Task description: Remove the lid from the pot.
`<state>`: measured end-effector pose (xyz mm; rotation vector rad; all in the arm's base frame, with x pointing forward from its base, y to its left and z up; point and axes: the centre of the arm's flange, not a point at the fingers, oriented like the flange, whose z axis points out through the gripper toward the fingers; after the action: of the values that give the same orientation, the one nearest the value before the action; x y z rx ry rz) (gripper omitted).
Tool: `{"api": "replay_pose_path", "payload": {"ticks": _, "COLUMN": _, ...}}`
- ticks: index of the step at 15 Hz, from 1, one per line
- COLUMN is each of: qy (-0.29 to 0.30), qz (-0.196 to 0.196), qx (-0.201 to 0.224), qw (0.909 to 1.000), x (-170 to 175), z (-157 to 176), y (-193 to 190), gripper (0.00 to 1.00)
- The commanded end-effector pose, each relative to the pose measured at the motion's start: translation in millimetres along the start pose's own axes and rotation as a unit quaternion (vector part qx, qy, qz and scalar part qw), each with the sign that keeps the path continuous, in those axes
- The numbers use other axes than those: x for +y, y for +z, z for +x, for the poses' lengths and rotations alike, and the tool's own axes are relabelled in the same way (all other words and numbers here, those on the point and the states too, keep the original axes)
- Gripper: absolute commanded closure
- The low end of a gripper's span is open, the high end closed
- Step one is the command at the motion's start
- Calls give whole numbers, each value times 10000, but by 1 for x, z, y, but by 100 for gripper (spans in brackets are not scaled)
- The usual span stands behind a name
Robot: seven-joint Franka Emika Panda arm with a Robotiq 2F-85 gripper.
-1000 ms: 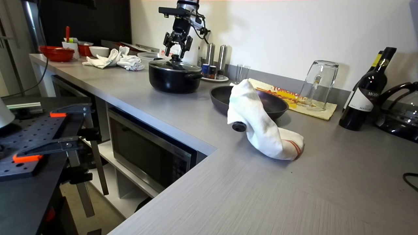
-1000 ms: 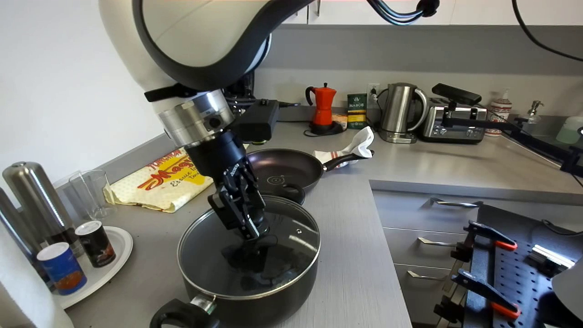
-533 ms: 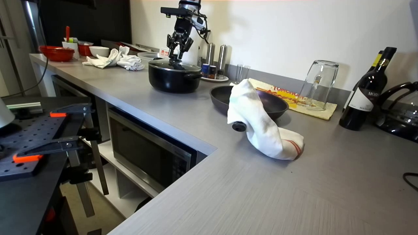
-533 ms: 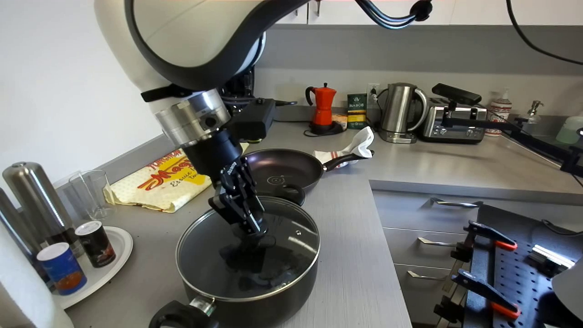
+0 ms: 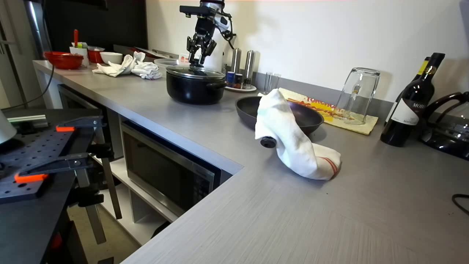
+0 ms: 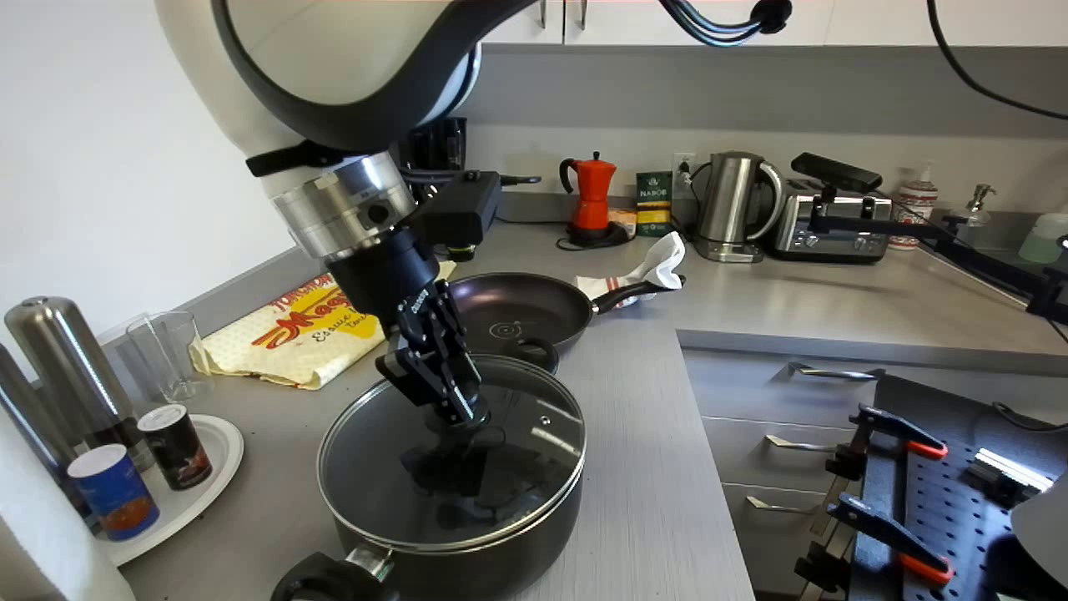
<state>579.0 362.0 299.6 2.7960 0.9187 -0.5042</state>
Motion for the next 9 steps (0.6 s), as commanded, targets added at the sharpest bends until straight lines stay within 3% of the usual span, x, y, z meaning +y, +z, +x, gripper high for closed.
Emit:
{"api": "replay_pose_path", "payload": {"ticks": 1, "qy": 118, "qz": -226, "qx": 40, "qw": 9997, "x": -7, "z": -20, "y": -40, "gripper": 75}}
{"api": "replay_pose_path", "payload": {"ticks": 5, "qy": 312, "qz": -259, "qx": 160, "qw": 9990, "x": 5, "z": -40, "y": -61, "gripper": 75}}
{"api": "replay_pose_path", "payload": {"ticks": 9, "qy": 629, "qz": -263, "qx": 232, "qw": 9974, "x": 37, "z": -59, "y": -69, "gripper": 75}}
